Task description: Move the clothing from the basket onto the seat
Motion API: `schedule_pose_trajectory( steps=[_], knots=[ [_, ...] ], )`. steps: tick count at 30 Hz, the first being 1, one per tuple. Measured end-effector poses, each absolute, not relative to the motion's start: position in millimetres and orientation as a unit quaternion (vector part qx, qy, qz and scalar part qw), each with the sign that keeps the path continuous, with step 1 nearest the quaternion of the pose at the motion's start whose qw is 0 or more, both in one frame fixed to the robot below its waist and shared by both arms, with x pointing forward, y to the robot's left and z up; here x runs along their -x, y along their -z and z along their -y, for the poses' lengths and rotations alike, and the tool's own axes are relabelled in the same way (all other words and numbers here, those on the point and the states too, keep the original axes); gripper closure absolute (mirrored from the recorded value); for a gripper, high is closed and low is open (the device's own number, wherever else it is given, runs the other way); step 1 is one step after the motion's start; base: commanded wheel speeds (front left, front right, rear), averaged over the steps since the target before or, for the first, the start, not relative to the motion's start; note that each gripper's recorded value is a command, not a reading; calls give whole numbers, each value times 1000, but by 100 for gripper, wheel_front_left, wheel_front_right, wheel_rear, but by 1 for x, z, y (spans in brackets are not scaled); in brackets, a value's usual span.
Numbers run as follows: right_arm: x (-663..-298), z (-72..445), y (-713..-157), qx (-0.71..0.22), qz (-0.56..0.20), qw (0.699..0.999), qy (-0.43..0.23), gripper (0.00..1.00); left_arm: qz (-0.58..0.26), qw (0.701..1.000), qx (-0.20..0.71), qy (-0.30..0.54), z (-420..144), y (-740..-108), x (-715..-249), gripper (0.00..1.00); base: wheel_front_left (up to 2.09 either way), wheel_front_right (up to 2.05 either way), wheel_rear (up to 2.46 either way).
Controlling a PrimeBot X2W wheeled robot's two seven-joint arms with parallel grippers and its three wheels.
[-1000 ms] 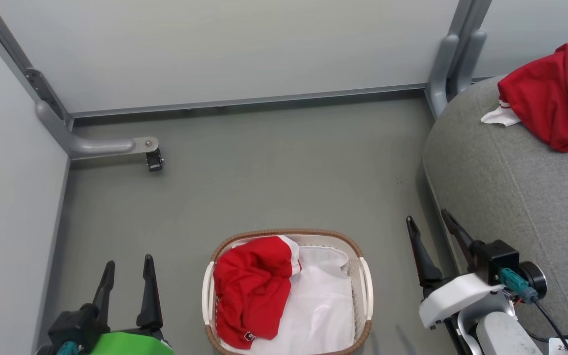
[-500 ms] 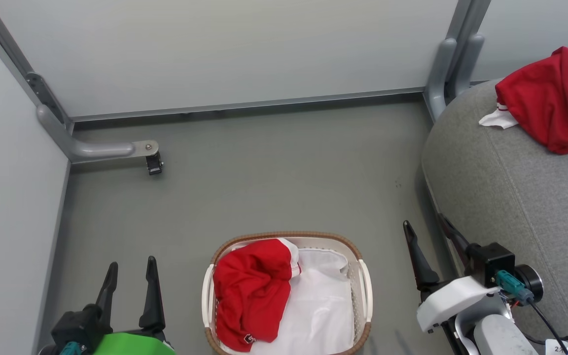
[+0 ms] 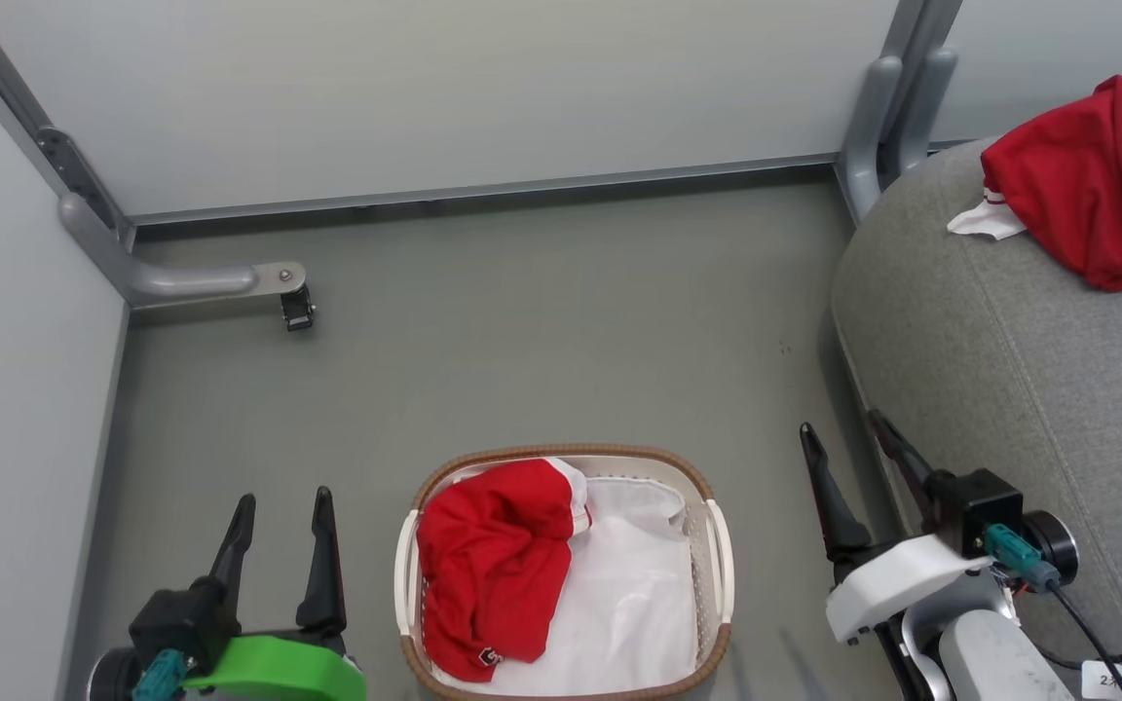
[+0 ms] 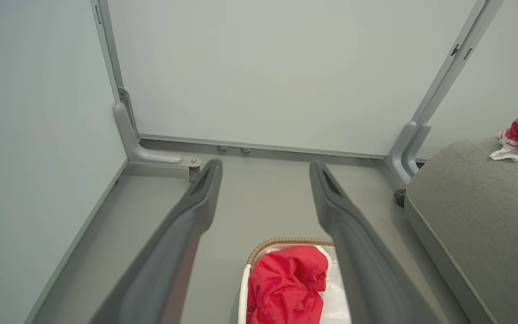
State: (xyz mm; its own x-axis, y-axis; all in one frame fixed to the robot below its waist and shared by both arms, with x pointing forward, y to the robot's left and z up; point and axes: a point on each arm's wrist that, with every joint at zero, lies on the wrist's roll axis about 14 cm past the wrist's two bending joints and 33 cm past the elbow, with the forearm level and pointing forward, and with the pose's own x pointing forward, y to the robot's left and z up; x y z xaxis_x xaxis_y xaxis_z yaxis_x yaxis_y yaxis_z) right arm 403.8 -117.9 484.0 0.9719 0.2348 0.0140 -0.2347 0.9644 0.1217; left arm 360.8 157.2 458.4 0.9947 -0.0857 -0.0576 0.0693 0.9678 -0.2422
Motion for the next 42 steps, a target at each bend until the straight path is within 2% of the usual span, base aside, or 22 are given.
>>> schedule_pose_trajectory(
  steps=[11, 16, 20, 32, 42],
  knots=[
    [-439, 127, -492, -46, 21, 993, -107, 0, -19, 989, 60, 132, -114, -468, -423, 0, 0, 0, 0],
    [-464, 128, -491, -38, 29, 993, -107, 0, -41, 981, 27, 186, -88, -452, -459, 0, 0, 0, 0],
    [-483, 129, -480, -37, 26, 993, -107, 0, -90, 969, 4, 230, -65, -415, -478, 0, 0, 0, 0],
    [-516, 144, -414, -47, -26, 995, -88, 0, -297, 898, -69, 317, -43, -261, -473, 0, 0, 0, 0],
    [-524, 160, -368, -49, -66, 994, -69, 0, -380, 845, -113, 359, -41, -182, -466, 0, 0, 0, 0]
  ],
)
